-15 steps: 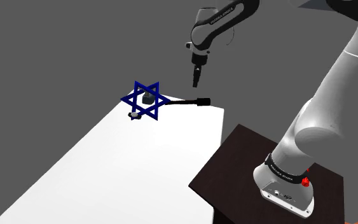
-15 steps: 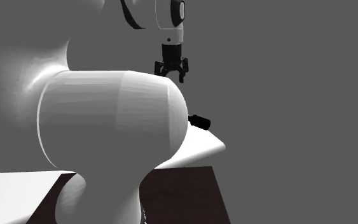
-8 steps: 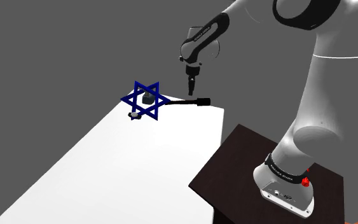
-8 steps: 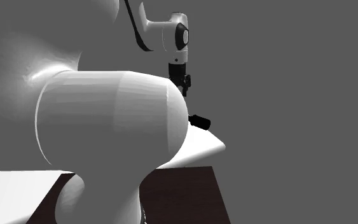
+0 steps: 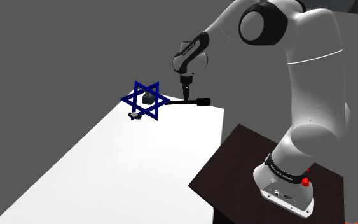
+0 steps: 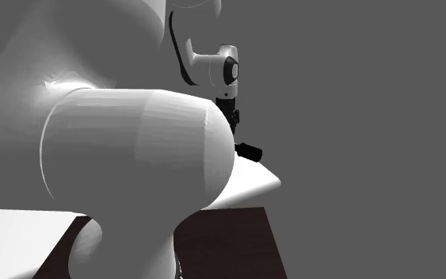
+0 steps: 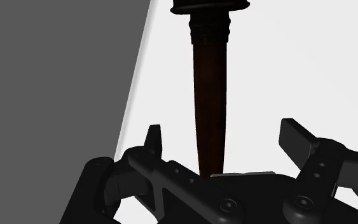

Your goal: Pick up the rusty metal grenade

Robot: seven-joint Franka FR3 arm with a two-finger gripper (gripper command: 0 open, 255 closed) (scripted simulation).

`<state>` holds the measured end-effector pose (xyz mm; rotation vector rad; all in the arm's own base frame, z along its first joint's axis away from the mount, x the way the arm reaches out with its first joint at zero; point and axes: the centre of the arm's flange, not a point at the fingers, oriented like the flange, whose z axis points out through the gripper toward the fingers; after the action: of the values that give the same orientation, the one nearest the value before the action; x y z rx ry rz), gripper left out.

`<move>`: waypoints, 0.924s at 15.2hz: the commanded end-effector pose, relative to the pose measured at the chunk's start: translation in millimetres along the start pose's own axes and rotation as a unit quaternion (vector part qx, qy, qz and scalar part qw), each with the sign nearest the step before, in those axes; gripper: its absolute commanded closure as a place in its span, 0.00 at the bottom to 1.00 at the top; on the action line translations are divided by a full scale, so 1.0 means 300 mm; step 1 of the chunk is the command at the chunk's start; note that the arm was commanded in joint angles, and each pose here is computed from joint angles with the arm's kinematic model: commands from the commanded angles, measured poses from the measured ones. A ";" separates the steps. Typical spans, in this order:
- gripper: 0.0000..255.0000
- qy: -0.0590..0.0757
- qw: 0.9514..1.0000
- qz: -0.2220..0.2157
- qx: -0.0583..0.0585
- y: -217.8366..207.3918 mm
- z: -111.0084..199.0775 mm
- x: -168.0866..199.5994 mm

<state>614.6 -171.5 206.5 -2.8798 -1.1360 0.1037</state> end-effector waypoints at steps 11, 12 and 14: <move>1.00 0.000 1.000 -0.002 0.001 0.010 0.123 0.004; 1.00 0.000 1.000 -0.002 0.001 0.010 0.123 0.004; 1.00 0.000 1.000 -0.002 0.001 0.010 0.123 0.004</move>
<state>614.6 -172.1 169.9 -2.8763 -1.1420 0.1050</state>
